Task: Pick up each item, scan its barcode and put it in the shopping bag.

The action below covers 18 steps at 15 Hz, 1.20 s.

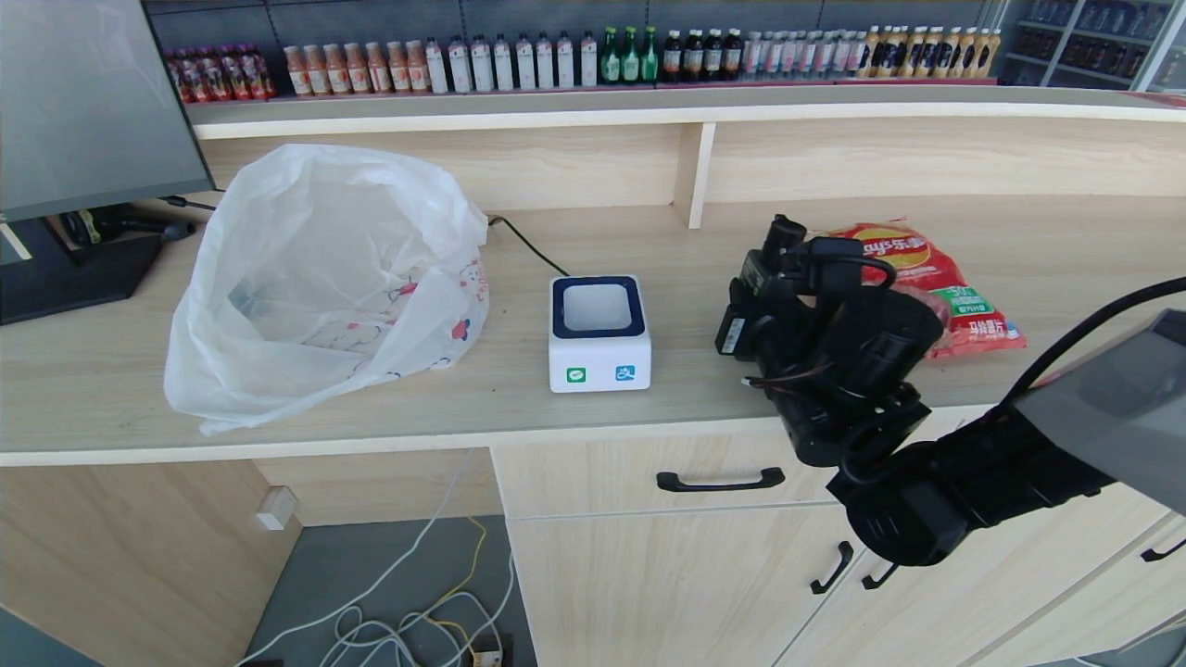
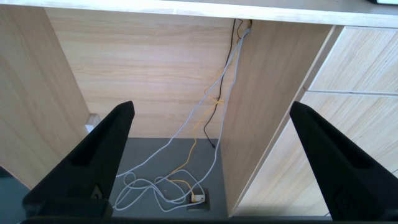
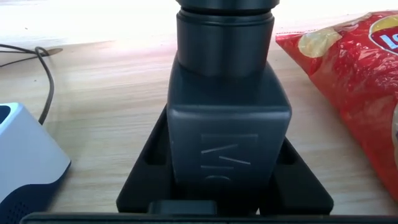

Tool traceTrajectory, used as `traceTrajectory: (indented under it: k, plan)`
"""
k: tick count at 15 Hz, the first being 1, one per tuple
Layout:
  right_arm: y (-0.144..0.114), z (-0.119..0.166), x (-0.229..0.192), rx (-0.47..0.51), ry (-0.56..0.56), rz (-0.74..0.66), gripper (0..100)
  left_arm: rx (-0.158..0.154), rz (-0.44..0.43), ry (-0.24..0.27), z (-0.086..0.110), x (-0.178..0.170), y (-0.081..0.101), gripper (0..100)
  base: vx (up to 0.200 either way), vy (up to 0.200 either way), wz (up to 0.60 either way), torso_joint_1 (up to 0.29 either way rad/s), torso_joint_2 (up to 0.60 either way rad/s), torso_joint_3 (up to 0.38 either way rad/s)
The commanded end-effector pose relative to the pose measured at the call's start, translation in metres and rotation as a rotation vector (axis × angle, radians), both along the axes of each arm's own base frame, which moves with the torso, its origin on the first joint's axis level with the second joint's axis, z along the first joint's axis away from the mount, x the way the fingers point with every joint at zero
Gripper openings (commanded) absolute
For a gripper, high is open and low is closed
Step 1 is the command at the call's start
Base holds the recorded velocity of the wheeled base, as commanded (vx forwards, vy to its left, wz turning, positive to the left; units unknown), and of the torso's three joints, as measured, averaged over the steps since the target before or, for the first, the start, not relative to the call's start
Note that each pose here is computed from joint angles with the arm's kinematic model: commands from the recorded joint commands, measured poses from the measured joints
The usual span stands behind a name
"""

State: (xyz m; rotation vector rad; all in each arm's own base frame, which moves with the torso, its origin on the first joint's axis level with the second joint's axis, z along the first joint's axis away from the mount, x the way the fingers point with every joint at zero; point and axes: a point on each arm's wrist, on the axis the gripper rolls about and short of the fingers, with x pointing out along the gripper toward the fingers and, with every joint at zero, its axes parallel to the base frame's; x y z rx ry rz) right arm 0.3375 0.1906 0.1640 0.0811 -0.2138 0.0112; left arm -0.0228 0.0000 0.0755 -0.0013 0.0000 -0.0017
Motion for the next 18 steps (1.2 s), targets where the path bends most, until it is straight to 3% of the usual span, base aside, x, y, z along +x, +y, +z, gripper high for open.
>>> traceTrajectory:
  k: [1, 7, 11, 18]
  plan:
    - [0.0, -0.003, -0.001, -0.006, 0.01, 0.001, 0, 0.0, 0.0, 0.0, 0.0, 0.0, 0.0, 100, 0.0, 0.0, 0.0, 0.0, 0.0, 0.0]
    - [0.0, -0.002, -0.002, -0.01, 0.01, 0.004, 0, 0.0, 0.0, 0.0, 0.0, 0.0, 0.0, 100, 0.0, 0.0, 0.0, 0.0, 0.0, 0.0]
    - [-0.005, 0.024, -0.015, 0.002, -0.047, 0.063, 0, 0.0, 0.0, 0.0, 0.0, 0.0, 0.0, 100, 0.0, 0.0, 0.0, 0.0, 0.0, 0.0]
    - [-0.001, 0.044, -0.061, 0.001, -0.072, 0.171, 0, 0.0, 0.0, 0.0, 0.0, 0.0, 0.0, 100, 0.0, 0.0, 0.0, 0.0, 0.0, 0.0]
